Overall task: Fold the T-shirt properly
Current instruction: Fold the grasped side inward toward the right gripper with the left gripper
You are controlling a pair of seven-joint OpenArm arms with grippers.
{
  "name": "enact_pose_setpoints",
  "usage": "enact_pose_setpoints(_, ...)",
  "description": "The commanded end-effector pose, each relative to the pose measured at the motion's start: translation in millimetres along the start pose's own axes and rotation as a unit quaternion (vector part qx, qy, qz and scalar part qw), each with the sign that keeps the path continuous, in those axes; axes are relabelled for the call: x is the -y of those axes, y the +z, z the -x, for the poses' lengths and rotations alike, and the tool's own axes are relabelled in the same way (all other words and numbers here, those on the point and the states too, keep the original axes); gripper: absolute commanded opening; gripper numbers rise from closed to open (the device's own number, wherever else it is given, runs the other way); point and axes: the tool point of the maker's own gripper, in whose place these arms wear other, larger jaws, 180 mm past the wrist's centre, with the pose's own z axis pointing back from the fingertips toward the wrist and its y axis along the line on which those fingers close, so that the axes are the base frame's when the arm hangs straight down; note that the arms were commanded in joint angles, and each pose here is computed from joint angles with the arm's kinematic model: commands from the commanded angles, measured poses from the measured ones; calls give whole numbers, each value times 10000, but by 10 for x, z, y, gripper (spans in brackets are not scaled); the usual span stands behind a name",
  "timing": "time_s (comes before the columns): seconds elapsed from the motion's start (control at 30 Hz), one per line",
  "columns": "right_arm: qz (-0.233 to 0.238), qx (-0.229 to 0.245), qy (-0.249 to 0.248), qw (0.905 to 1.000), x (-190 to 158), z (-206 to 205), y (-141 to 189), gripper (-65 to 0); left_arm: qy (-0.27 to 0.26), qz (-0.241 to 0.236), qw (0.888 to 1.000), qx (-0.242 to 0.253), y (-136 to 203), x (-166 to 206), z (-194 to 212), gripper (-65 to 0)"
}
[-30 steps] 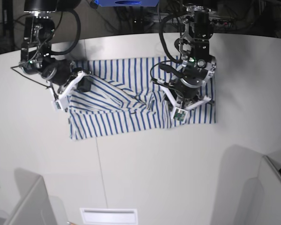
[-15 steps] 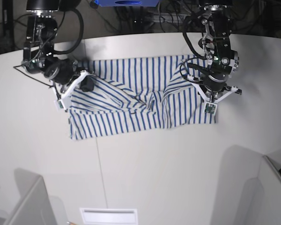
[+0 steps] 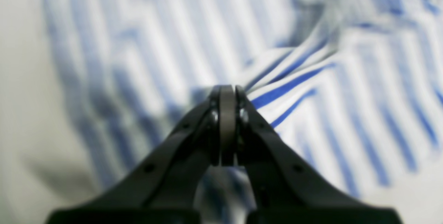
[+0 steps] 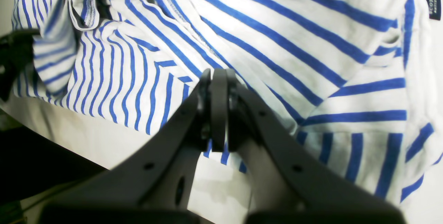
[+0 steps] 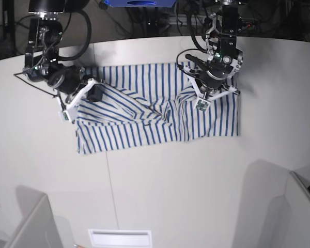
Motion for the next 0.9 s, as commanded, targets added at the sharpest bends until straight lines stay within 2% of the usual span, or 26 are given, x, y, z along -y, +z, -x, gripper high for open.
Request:
enact_pose_setpoints(0.0, -62, 240, 84, 9997, -31, -151, 46, -650, -41, 87, 9997, 219, 30, 82, -130, -650)
enact_pose_setpoints(0.17, -63, 247, 88, 9996, -32, -158, 46, -650, -342, 548, 9975, 294, 39, 486, -192, -650)
enact_pose_setpoints(0.33, -34, 230, 85, 9997, -14, -150, 37, -650, -202, 804, 9956, 436, 128, 742, -266, -650)
enact_pose_setpoints(0.53, -37, 355, 148, 9993, -17, -282, 40, -650, -508, 1308, 9879, 662, 267, 1186, -389, -650)
enact_pose_setpoints(0.7, 19, 473, 105, 9988, 34, -352, 85, -650, -431, 1237, 9888, 714, 327, 1123, -384, -650)
enact_pose_setpoints(0.87, 276, 731, -92, 9969, 251, -488, 221, -650, 71, 432, 9974, 575, 332, 462, -231, -650)
